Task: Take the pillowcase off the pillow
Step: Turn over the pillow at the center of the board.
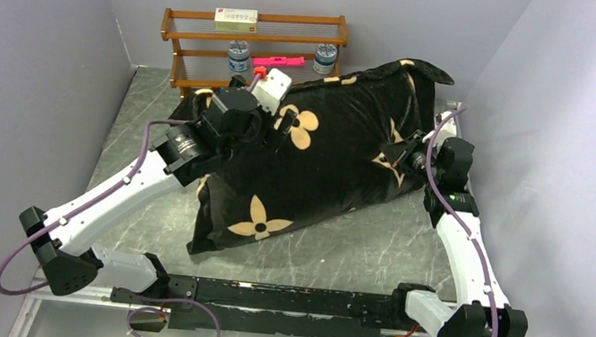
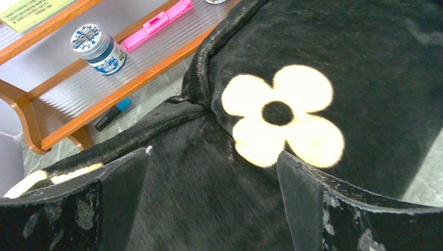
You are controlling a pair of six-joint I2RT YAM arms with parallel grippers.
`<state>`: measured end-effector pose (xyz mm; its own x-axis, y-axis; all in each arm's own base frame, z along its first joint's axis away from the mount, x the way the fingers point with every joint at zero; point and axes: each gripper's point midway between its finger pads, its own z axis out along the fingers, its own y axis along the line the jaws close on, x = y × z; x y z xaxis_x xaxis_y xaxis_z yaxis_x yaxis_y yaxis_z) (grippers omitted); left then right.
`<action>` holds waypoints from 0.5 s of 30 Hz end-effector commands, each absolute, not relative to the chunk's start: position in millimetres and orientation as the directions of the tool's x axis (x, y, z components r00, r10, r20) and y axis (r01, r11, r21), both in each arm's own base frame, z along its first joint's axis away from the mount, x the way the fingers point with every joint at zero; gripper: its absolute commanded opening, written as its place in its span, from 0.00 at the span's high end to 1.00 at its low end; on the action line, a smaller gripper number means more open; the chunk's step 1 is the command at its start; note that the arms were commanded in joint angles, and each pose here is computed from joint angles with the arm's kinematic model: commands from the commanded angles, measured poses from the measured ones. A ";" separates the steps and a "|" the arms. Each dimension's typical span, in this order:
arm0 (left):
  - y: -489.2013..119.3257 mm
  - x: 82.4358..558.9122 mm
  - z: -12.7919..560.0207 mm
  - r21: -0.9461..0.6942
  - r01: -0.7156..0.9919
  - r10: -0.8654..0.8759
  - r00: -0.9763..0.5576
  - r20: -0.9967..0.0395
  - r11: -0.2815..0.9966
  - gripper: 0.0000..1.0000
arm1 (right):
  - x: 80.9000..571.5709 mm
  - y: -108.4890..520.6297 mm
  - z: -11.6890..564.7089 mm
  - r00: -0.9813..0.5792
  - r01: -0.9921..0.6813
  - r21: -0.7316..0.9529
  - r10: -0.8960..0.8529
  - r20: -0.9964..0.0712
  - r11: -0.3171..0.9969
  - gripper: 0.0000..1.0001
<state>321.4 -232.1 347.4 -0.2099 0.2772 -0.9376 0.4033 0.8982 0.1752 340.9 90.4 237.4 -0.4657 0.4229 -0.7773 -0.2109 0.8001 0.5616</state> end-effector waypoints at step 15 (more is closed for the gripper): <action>-199.0 258.9 273.0 0.005 0.416 0.197 -0.421 -0.885 0.909 0.03 | 354.2 125.8 287.3 -0.412 -0.316 0.453 0.309 -0.857 0.834 1.00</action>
<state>268.5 -209.1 270.5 -0.3738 0.2966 -0.8788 0.4810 0.8721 0.0898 356.1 111.3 255.4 -0.4562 0.3683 -0.8101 -0.2469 0.8222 0.5129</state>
